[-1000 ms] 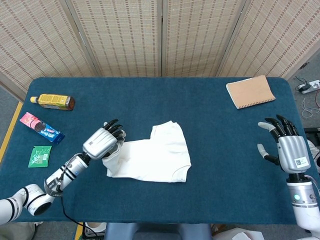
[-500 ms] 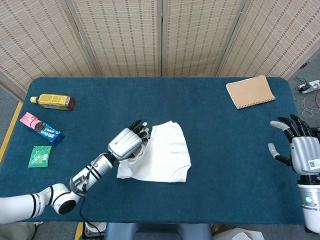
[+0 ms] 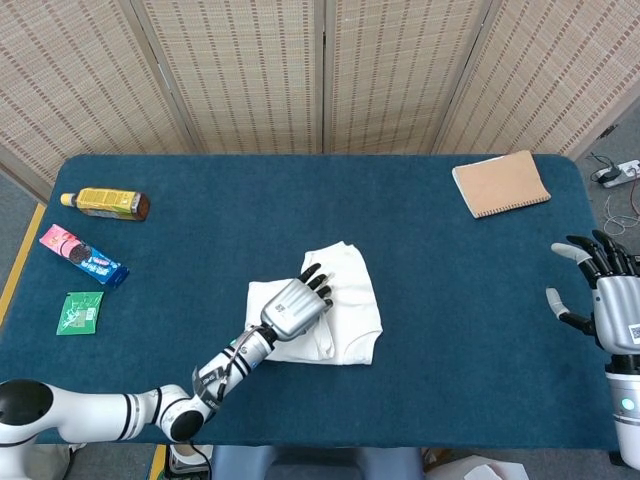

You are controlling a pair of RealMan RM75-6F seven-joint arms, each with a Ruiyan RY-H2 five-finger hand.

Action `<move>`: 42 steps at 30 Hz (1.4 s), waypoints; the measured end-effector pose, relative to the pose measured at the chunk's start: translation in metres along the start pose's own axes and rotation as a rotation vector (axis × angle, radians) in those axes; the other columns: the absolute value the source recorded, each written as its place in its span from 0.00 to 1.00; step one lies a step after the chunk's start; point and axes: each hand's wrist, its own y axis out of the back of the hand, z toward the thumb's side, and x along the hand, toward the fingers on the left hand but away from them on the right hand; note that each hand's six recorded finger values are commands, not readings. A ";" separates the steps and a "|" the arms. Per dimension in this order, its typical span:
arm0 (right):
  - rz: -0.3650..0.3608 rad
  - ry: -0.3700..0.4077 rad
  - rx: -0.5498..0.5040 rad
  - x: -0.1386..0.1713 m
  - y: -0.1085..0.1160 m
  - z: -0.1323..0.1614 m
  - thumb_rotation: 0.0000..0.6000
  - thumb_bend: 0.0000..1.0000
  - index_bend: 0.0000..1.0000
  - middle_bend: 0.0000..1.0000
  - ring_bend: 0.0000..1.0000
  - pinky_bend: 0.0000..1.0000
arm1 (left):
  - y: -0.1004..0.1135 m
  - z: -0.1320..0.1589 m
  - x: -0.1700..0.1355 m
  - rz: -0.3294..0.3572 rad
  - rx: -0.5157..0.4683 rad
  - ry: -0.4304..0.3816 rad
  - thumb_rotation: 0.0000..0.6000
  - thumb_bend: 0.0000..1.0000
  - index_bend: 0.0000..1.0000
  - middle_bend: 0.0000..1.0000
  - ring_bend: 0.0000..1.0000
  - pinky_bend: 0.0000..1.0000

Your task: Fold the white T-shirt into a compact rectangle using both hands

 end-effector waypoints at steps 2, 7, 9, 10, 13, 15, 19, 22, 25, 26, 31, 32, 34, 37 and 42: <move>0.000 -0.002 -0.001 0.000 0.000 -0.001 1.00 0.30 0.28 0.21 0.07 0.12 | -0.005 0.004 0.006 -0.010 0.009 0.017 1.00 0.62 0.70 0.32 0.16 0.06; -0.002 -0.005 0.000 -0.001 0.001 -0.002 1.00 0.30 0.28 0.21 0.07 0.12 | -0.010 0.009 0.015 -0.034 -0.007 0.047 1.00 0.62 0.70 0.32 0.16 0.06; -0.003 -0.007 0.002 0.000 0.002 -0.002 1.00 0.30 0.28 0.21 0.07 0.12 | -0.009 0.013 0.019 -0.037 -0.014 0.055 1.00 0.62 0.70 0.32 0.16 0.06; -0.004 -0.008 0.002 0.000 0.002 -0.003 1.00 0.30 0.28 0.21 0.07 0.12 | -0.008 0.016 0.021 -0.035 -0.013 0.057 1.00 0.62 0.70 0.32 0.16 0.06; -0.008 -0.014 0.004 0.001 0.004 -0.005 1.00 0.30 0.28 0.21 0.07 0.12 | -0.005 0.021 0.027 -0.031 -0.019 0.063 1.00 0.62 0.70 0.32 0.16 0.06; -0.011 -0.019 0.004 0.002 0.005 -0.006 1.00 0.30 0.28 0.21 0.07 0.12 | 0.000 0.025 0.032 -0.023 -0.022 0.066 1.00 0.62 0.70 0.32 0.16 0.06; -0.016 -0.026 0.005 0.002 0.008 -0.009 1.00 0.30 0.28 0.21 0.07 0.12 | 0.009 0.033 0.039 -0.007 -0.045 0.067 1.00 0.63 0.70 0.32 0.16 0.06; -0.017 -0.028 0.006 0.003 0.009 -0.009 1.00 0.30 0.28 0.21 0.07 0.12 | 0.014 0.041 0.044 0.000 -0.043 0.054 1.00 0.63 0.70 0.32 0.16 0.06; -0.020 -0.032 0.008 0.004 0.011 -0.010 1.00 0.30 0.28 0.21 0.07 0.12 | 0.017 0.050 0.049 0.001 -0.042 0.043 1.00 0.63 0.70 0.32 0.15 0.06; -0.020 -0.034 0.009 0.005 0.011 -0.011 1.00 0.30 0.28 0.21 0.07 0.12 | 0.017 0.053 0.051 -0.001 -0.047 0.042 1.00 0.63 0.70 0.32 0.15 0.06; -0.017 -0.042 0.008 0.007 0.011 -0.013 1.00 0.30 0.28 0.21 0.07 0.12 | 0.015 0.063 0.059 -0.008 -0.050 0.040 1.00 0.63 0.70 0.32 0.15 0.06; -0.016 -0.043 0.008 0.007 0.011 -0.013 1.00 0.30 0.28 0.21 0.07 0.12 | 0.014 0.064 0.060 -0.010 -0.043 0.042 1.00 0.63 0.70 0.32 0.15 0.06; -0.015 -0.044 0.008 0.007 0.011 -0.014 1.00 0.30 0.28 0.21 0.07 0.12 | 0.011 0.065 0.062 -0.017 -0.034 0.045 1.00 0.63 0.70 0.32 0.15 0.06; -0.011 -0.046 0.006 0.007 0.010 -0.015 1.00 0.30 0.28 0.21 0.07 0.12 | 0.005 0.068 0.065 -0.032 -0.024 0.050 1.00 0.63 0.69 0.32 0.15 0.06; -0.010 -0.045 0.004 0.007 0.009 -0.015 1.00 0.30 0.28 0.21 0.07 0.12 | -0.002 0.070 0.065 -0.052 -0.016 0.051 1.00 0.50 0.43 0.24 0.10 0.05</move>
